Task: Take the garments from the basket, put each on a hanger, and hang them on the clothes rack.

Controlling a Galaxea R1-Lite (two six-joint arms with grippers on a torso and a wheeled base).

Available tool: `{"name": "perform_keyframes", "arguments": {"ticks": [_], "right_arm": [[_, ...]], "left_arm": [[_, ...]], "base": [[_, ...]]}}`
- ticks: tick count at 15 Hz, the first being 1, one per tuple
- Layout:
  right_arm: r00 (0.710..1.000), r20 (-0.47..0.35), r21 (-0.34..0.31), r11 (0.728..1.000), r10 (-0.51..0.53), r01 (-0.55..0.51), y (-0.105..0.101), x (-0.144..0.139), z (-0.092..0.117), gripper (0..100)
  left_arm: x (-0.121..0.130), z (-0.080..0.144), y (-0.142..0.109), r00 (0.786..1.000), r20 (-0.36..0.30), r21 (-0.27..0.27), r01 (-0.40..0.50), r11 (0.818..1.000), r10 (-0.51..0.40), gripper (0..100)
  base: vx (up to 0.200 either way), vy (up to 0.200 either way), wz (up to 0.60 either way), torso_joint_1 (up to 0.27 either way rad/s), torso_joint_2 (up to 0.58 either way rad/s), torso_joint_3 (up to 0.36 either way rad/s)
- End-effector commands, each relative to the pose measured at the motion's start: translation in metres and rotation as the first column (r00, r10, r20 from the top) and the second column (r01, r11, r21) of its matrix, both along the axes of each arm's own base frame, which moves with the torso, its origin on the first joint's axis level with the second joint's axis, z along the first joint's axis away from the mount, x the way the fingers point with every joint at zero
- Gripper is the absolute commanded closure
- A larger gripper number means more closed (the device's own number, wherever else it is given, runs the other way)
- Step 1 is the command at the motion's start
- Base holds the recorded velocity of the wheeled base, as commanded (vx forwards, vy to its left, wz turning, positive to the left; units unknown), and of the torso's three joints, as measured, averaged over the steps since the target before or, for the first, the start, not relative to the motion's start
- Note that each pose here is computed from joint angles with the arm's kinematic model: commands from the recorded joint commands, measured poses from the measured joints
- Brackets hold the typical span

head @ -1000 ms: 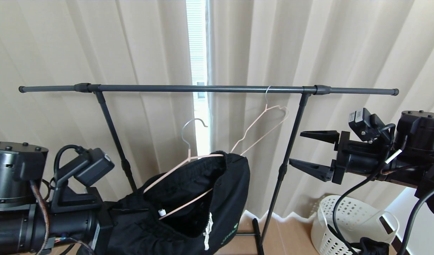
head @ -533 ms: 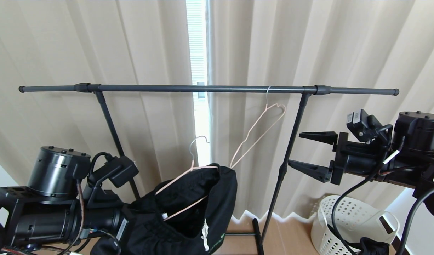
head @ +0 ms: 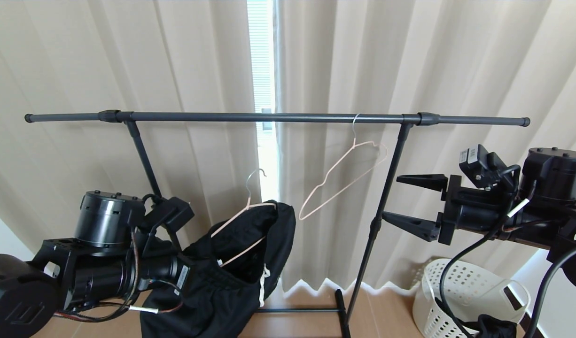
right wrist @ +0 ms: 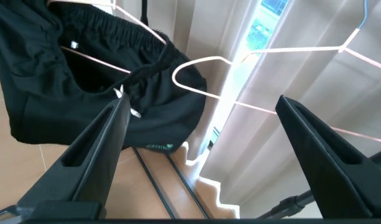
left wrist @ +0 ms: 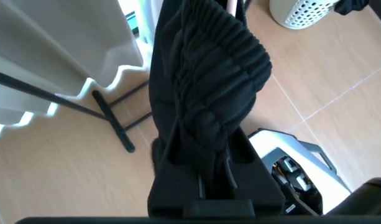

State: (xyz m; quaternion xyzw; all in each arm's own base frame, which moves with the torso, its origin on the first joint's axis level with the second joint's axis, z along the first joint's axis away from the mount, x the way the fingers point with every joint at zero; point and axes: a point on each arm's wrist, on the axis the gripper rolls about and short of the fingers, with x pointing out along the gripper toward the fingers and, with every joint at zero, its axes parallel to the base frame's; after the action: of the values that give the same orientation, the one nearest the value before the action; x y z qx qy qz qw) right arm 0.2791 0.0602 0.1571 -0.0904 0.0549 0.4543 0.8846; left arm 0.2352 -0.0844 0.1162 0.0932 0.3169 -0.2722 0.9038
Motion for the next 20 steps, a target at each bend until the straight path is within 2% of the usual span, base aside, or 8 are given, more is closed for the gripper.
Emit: {"name": "perform_keyframes", "arguments": {"ticks": [1, 3, 5, 8, 9, 15, 20], "right_arm": [[1.0, -0.003, -0.001, 1.0, 0.001, -0.001, 0.0, 0.0, -0.001, 0], [1.0, -0.005, -0.001, 1.0, 0.001, -0.001, 0.0, 0.0, -0.001, 0], [1.0, -0.003, -0.001, 1.0, 0.001, -0.001, 0.0, 0.0, -0.001, 0], [1.0, -0.003, -0.001, 1.0, -0.001, 0.001, 0.0, 0.0, -0.001, 0], [1.0, -0.003, -0.001, 1.0, 0.001, -0.001, 0.0, 0.0, -0.001, 0], [1.0, -0.006, -0.001, 1.0, 0.001, -0.001, 0.0, 0.001, -0.002, 0], [1.0, -0.018, -0.003, 1.0, 0.001, -0.001, 0.001, 0.003, -0.005, 0]], "left_arm": [[0.006, -0.001, 0.001, 1.0, 0.005, -0.01, -0.017, 1.0, 0.017, 100], [0.01, -0.002, 0.0, 0.999, 0.035, -0.037, -0.031, 0.999, 0.033, 100], [0.02, 0.004, 0.002, 0.992, 0.11, -0.062, -0.054, 0.997, 0.061, 100], [0.037, 0.016, -0.004, 0.979, 0.162, -0.169, -0.095, 0.981, 0.122, 100], [0.043, 0.02, -0.005, 0.977, 0.17, -0.184, -0.099, 0.978, 0.131, 100], [0.077, 0.017, -0.016, 0.974, 0.186, -0.194, -0.094, 0.977, 0.131, 100], [0.109, 0.021, -0.026, 0.965, 0.217, -0.232, -0.097, 0.968, 0.149, 100]], "base": [[0.0, 0.0, 0.0, 0.0, 0.0, 0.0], [0.0, 0.0, 0.0, 0.0, 0.0, 0.0], [0.0, 0.0, 0.0, 0.0, 0.0, 0.0], [0.0, 0.0, 0.0, 0.0, 0.0, 0.0], [0.0, 0.0, 0.0, 0.0, 0.0, 0.0], [0.0, 0.0, 0.0, 0.0, 0.0, 0.0], [0.0, 0.0, 0.0, 0.0, 0.0, 0.0]]}}
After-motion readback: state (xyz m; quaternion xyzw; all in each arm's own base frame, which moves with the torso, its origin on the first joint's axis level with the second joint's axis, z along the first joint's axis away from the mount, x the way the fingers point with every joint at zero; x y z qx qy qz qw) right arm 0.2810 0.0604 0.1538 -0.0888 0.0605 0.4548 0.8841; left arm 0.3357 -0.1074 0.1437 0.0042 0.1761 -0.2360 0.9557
